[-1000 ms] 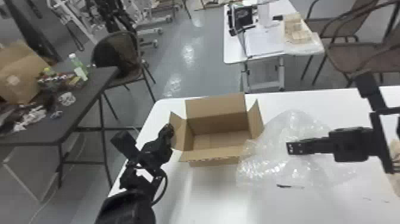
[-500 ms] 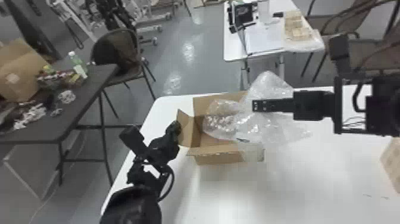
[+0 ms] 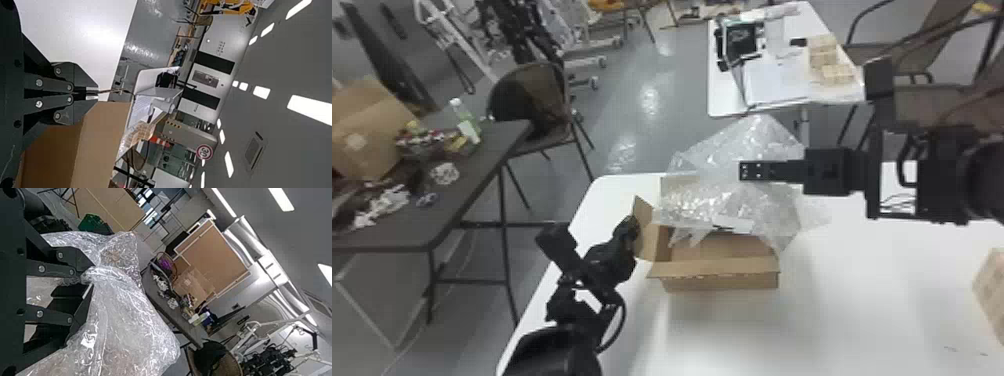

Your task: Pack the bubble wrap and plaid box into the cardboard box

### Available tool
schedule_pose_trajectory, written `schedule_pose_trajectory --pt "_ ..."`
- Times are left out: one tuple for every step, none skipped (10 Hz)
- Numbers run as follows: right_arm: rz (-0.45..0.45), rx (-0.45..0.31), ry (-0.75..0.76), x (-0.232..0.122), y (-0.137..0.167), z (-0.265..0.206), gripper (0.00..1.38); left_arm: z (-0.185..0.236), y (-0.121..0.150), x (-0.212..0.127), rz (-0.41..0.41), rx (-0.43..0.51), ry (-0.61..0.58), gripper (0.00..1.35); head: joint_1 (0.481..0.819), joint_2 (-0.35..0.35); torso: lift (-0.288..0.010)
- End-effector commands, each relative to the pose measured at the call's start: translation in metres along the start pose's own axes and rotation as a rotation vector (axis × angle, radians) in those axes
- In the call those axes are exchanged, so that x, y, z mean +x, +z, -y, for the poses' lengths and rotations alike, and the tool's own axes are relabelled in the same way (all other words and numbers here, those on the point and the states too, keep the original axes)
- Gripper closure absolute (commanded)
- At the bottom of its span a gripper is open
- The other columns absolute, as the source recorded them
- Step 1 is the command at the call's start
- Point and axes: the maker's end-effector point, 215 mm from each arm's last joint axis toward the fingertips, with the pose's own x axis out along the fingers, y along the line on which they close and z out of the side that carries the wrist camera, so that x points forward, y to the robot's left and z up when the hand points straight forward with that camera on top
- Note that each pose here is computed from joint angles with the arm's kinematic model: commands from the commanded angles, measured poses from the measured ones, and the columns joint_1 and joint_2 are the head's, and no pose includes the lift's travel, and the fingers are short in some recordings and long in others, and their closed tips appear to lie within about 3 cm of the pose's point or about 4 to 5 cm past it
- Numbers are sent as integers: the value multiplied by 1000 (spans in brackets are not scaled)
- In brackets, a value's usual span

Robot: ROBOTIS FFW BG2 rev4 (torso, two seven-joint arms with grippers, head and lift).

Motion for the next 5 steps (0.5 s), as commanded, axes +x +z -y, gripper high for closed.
schedule_pose_trajectory --pt "-31 76 -38 16 -34 44 1081 1 -1 -1 2 -7 -2 1211 652 350 -89" --pt "-45 148 -54 21 -65 76 1081 4 -2 0 1 -13 -9 1211 667 350 -89" --pt "-59 158 -82 26 -81 97 1081 8 -3 2 2 -20 -14 1211 677 350 -89" --pt "-48 139 -85 27 -81 109 1081 11 -4 4 2 -23 -19 1211 695 350 -89" --pt "-27 106 -102 25 -71 117 1081 15 -4 6 3 -25 -24 1211 695 350 -89"
